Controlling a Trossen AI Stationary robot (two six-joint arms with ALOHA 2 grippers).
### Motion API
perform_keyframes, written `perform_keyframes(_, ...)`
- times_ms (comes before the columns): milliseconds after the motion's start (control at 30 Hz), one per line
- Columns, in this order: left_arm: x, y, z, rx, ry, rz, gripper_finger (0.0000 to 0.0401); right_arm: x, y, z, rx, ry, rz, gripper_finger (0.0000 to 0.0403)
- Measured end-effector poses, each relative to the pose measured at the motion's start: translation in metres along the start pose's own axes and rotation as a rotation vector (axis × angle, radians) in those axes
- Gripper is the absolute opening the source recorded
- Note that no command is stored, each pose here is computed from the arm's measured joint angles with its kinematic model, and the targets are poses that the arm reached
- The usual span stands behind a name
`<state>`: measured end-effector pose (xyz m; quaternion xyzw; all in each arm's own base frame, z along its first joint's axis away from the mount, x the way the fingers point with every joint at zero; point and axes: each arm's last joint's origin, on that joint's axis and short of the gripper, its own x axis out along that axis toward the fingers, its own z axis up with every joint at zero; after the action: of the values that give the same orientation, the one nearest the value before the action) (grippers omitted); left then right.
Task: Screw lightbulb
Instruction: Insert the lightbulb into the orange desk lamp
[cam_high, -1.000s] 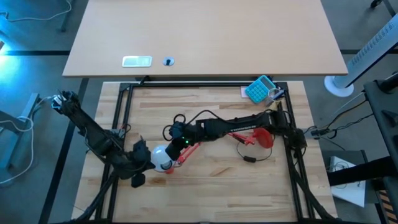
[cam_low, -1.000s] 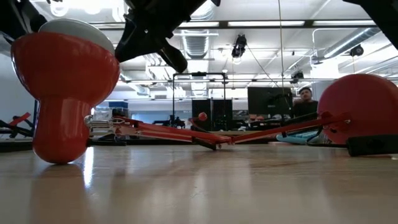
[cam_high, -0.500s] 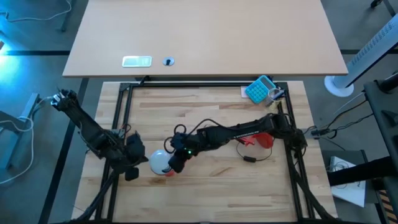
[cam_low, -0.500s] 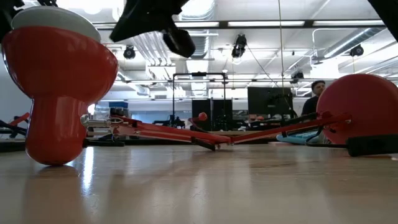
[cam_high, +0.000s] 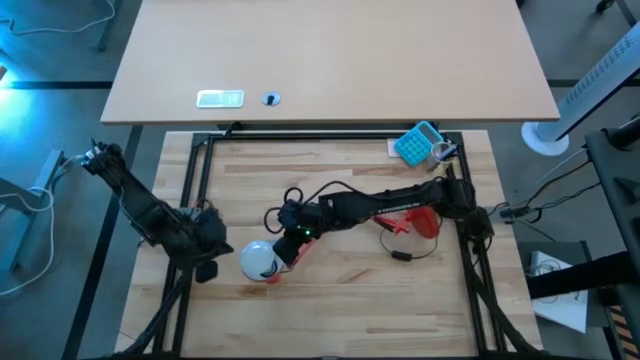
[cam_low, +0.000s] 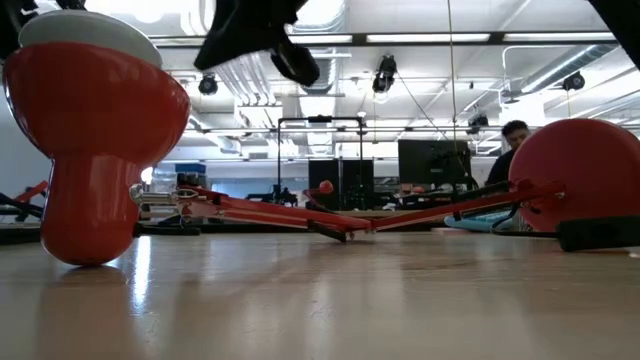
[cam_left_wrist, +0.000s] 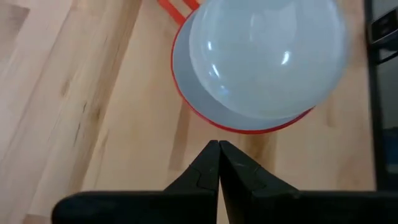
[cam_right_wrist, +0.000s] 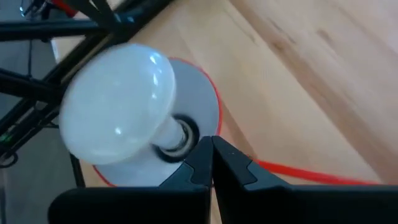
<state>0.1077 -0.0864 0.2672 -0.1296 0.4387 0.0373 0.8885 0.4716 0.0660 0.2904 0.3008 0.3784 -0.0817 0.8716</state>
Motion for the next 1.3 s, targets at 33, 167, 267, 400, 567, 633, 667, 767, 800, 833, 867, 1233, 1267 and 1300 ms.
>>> perform_keyframes(33, -0.002, 0.000, 0.000, -0.015, -0.001, -0.013, 0.0000, -0.003, 0.002, 0.002, -0.010, -0.017, 0.001, 0.0000)
perform_keyframes(167, -0.006, -0.004, 0.003, -0.060, -0.032, -0.095, 0.0000, -0.008, 0.004, 0.008, -0.030, -0.050, -0.001, 0.0000)
perform_keyframes(267, -0.003, -0.013, 0.006, -0.048, -0.053, -0.134, 0.0000, -0.005, -0.003, 0.008, -0.025, -0.040, -0.022, 0.0000)
perform_keyframes(400, 0.008, -0.023, 0.006, -0.041, -0.036, -0.121, 0.0000, -0.001, -0.010, 0.007, -0.018, -0.033, -0.045, 0.0000)
perform_keyframes(567, 0.021, -0.032, 0.005, -0.030, 0.004, -0.098, 0.0000, 0.014, -0.026, 0.007, -0.023, -0.013, -0.085, 0.0000)
perform_keyframes(633, 0.024, -0.034, 0.005, -0.027, 0.006, -0.093, 0.0000, 0.025, -0.032, 0.006, -0.038, 0.000, -0.092, 0.0000)
perform_keyframes(667, 0.024, -0.035, 0.005, -0.028, 0.004, -0.096, 0.0000, 0.028, -0.031, 0.007, -0.042, -0.004, -0.073, 0.0000)
perform_keyframes(767, 0.025, -0.037, 0.006, -0.033, -0.007, -0.110, 0.0000, 0.031, -0.025, 0.009, -0.042, -0.036, -0.003, 0.0000)
perform_keyframes(800, 0.025, -0.038, 0.007, -0.039, -0.013, -0.118, 0.0000, 0.031, -0.023, 0.010, -0.042, -0.052, 0.014, 0.0000)
perform_keyframes(833, 0.025, -0.038, 0.007, -0.041, -0.016, -0.122, 0.0000, 0.032, -0.023, 0.011, -0.042, -0.058, 0.023, 0.0000)
perform_keyframes(867, 0.026, -0.038, 0.006, -0.041, -0.016, -0.121, 0.0000, 0.033, -0.022, 0.012, -0.041, -0.072, 0.034, 0.0000)
perform_keyframes(1233, 0.029, -0.032, 0.002, -0.029, -0.047, -0.070, 0.0000, 0.033, -0.010, 0.006, -0.031, -0.064, 0.088, 0.0000)
perform_keyframes(1267, 0.029, -0.031, 0.003, -0.025, -0.054, -0.065, 0.0000, 0.033, -0.009, 0.004, -0.030, -0.058, 0.088, 0.0000)
perform_keyframes(1300, 0.029, -0.031, 0.003, -0.020, -0.058, -0.064, 0.0000, 0.033, -0.007, 0.002, -0.026, -0.054, 0.088, 0.0000)
